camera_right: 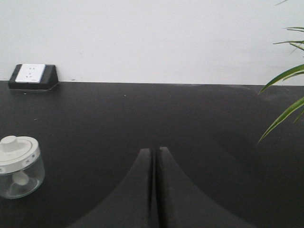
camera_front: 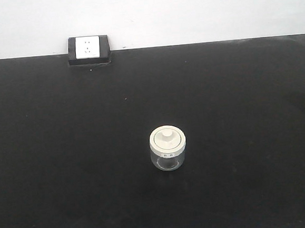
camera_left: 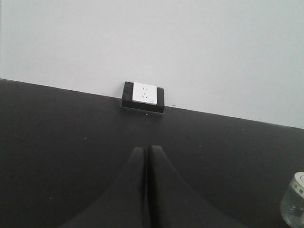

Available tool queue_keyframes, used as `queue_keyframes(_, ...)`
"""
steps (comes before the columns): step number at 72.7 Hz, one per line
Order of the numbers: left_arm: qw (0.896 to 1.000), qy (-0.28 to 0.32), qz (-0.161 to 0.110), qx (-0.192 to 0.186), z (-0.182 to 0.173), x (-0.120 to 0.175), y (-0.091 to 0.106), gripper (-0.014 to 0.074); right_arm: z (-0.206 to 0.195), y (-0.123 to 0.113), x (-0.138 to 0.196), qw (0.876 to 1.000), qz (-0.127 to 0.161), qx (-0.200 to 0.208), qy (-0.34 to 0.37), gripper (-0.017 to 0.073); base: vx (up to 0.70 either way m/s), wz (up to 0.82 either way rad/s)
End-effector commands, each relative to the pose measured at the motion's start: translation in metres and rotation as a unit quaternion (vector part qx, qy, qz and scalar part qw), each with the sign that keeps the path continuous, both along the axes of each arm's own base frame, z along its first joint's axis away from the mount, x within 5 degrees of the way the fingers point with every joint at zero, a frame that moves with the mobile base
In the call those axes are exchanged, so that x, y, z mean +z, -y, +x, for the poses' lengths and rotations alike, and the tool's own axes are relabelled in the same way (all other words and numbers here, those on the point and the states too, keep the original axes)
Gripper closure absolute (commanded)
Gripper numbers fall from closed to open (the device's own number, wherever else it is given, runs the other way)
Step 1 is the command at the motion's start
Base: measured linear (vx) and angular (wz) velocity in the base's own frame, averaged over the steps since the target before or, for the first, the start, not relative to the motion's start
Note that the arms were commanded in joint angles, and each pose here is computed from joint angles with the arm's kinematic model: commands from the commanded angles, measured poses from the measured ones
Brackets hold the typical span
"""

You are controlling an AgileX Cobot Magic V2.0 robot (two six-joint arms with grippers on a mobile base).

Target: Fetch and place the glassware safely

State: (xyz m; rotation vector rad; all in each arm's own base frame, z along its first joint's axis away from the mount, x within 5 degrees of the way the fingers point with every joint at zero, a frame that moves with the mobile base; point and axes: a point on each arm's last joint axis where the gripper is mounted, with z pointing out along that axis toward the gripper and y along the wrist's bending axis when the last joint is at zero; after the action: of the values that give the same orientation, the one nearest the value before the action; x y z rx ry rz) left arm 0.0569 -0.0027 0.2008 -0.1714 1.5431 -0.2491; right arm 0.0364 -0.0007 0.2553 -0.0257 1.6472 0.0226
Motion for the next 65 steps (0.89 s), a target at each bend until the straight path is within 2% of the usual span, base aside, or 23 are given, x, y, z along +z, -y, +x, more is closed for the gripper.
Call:
queue_keyframes(1,0.999,0.032,-0.005,0.002,0.000,-0.002,0.000,0.0601,0.008,-0.001,0.001,0.997,0.006,-0.017,0.071,0.0567,0.00,0.00)
queue_keyframes(7,0.999,0.032,-0.005,0.002,0.000,-0.002,0.000,0.0601,0.009,0.000,-0.011,0.995,0.011,-0.025,0.092,0.0567,0.00,0.00)
queue_keyframes(13,0.999,0.032,-0.005,0.002,0.000,-0.002,0.000,0.0601,0.013,-0.001,-0.024,0.996,0.014,-0.017,0.091,0.0567,0.00,0.00)
queue_keyframes(33,0.999,0.032,-0.005,0.002,0.000,-0.002,0.000,0.0601,0.019,-0.008,-0.050,0.994,0.022,0.051,0.094,0.0567,0.00,0.00)
queue_keyframes(65,0.999,0.032,-0.005,0.002,0.000,-0.002,0.000,0.0601,0.019,-0.008,-0.052,0.994,0.035,0.053,0.092,0.0567,0.00,0.00)
